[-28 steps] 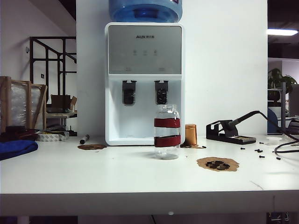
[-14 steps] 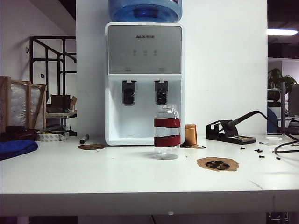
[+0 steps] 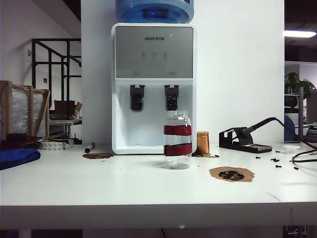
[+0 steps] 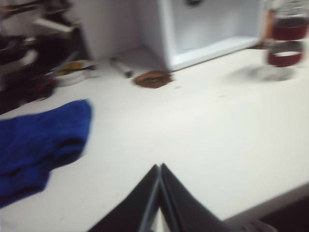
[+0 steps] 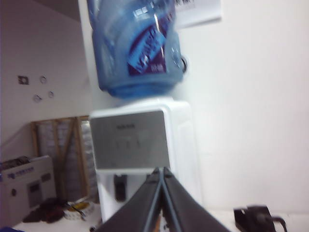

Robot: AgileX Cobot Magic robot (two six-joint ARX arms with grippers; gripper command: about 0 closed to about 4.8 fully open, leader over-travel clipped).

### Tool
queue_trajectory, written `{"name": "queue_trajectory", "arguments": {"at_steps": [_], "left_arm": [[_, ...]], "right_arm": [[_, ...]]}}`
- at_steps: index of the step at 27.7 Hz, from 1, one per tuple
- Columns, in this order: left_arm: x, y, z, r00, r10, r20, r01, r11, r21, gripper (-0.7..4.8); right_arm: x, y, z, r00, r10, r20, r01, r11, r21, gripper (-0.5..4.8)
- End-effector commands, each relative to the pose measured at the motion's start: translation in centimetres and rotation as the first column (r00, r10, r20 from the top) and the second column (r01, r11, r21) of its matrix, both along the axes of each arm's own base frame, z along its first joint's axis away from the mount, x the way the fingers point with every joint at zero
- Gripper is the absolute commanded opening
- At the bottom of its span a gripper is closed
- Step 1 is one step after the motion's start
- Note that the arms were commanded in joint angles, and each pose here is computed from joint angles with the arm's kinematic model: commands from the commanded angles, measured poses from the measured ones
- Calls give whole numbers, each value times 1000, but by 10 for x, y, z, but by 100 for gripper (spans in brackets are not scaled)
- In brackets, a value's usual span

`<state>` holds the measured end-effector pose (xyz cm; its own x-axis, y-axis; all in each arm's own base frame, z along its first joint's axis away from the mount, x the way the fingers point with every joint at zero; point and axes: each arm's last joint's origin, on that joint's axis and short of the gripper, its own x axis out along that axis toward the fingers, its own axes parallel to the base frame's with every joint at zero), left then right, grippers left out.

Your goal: Pick up the water bottle with two loops of red belts, then reach the front water dispenser and gently press the gray-black baffle horizontally to get a little water.

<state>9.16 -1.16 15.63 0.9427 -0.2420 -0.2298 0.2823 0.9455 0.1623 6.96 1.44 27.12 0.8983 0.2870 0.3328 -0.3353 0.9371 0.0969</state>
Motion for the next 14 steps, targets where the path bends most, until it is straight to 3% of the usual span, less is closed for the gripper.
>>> {"name": "queue_trajectory", "arguments": {"at_steps": [1, 4, 9, 10, 11, 13, 14], "left_arm": [[-2, -1, 6, 999, -46, 7, 46, 999, 6, -5], [-3, -1, 11, 998, -58, 21, 58, 998, 8, -5], [-4, -1, 31, 991, -38, 131, 34, 999, 35, -5], [-5, -1, 35, 989, -39, 144, 34, 999, 35, -5], [-7, -1, 40, 987, -44, 157, 39, 999, 34, -5], [-8, -1, 48, 984, -50, 168, 45, 998, 33, -5], [-9, -1, 52, 984, -52, 171, 47, 998, 33, -5]], "right_arm": [[3, 4, 24, 995, 103, -13, -104, 994, -33, -2], [16, 7, 41, 978, 175, -115, -181, 982, -47, -2], [50, 16, 69, 907, 321, -272, -343, 938, -39, 16], [58, 18, 74, 905, 321, -278, -350, 935, -61, 70], [63, 19, 77, 908, 322, -270, -357, 930, -91, 167], [74, 21, 78, 922, 312, -230, -350, 925, -150, 479], [79, 22, 79, 929, 302, -213, -337, 929, -153, 479]]}}
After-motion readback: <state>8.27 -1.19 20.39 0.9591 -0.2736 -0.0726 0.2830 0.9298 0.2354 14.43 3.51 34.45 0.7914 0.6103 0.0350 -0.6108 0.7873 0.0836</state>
